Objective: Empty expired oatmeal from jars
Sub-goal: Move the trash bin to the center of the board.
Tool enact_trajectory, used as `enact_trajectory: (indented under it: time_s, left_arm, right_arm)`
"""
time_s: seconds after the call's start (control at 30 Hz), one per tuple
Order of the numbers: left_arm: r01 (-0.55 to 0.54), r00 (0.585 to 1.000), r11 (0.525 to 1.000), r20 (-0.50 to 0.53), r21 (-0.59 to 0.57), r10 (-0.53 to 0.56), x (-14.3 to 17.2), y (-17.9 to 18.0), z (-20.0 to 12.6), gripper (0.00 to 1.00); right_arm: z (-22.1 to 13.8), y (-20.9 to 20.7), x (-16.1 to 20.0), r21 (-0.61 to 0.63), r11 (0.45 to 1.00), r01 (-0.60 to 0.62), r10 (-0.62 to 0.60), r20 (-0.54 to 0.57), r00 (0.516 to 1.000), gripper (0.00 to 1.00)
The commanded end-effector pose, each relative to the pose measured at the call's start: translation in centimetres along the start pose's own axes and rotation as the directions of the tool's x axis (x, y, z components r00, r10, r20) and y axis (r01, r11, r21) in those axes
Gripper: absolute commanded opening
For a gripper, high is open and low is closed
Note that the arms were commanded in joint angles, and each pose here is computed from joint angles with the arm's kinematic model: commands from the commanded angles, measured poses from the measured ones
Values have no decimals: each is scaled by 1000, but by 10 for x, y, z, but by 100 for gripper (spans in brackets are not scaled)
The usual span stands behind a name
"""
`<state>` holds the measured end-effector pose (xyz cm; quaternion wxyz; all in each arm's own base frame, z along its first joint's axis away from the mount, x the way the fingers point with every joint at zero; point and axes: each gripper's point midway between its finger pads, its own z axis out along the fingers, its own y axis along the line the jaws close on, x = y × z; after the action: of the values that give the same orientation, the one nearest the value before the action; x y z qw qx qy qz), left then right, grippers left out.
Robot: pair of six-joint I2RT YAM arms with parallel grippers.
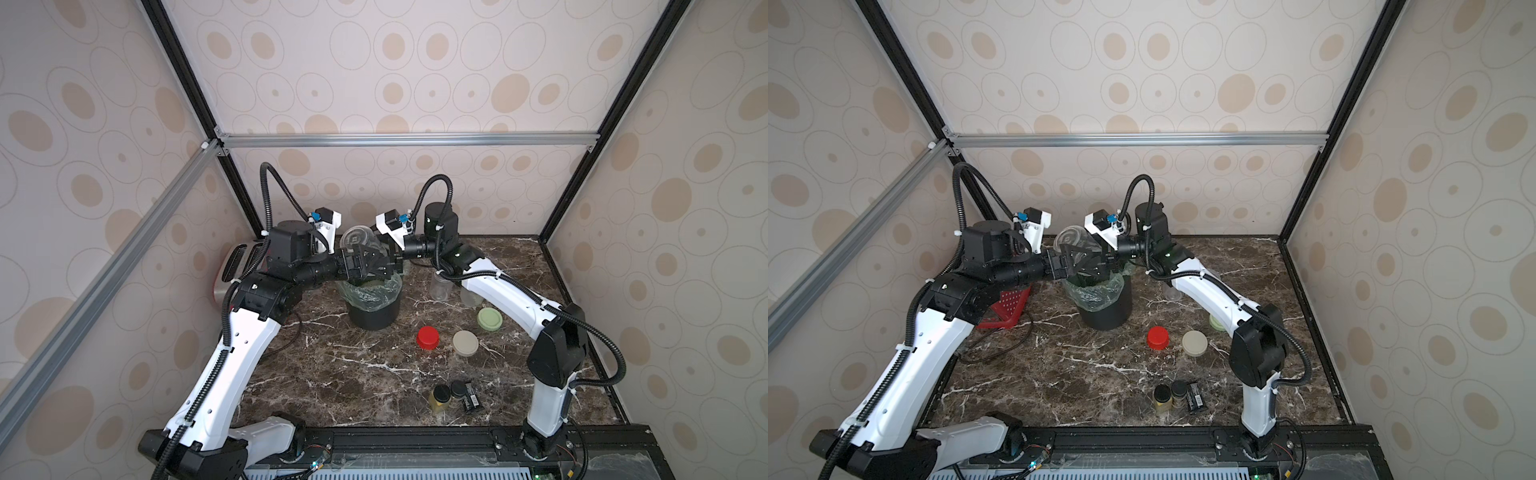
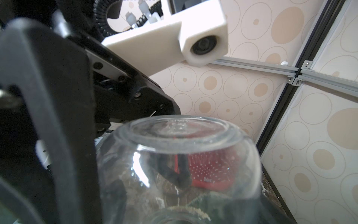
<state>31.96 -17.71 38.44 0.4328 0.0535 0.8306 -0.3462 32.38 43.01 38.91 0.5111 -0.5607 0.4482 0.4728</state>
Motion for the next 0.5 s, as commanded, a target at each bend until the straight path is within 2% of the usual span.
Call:
enact_trajectory:
  time_s: [0.0, 0.23, 0.37, 0.47]
  left_arm:
    - [0, 995, 1000, 101, -16, 1, -28, -5, -6, 91]
    - [19, 982, 1000, 188, -17, -15, -41, -4, -6, 99]
    - [9, 977, 1000, 215, -6, -8, -43, -5, -3, 99]
    - [17, 978, 1000, 210, -14, -14, -41, -2, 0, 96]
  right_arm:
    - [4, 9, -30, -30, 995, 100, -97, 70, 993, 0]
    - [8, 6, -27, -37, 996, 87, -84, 72, 994, 0]
    - [9, 5, -25, -37, 996, 79, -76, 78, 994, 0]
    - [9, 4, -25, -37, 996, 77, -74, 81, 994, 0]
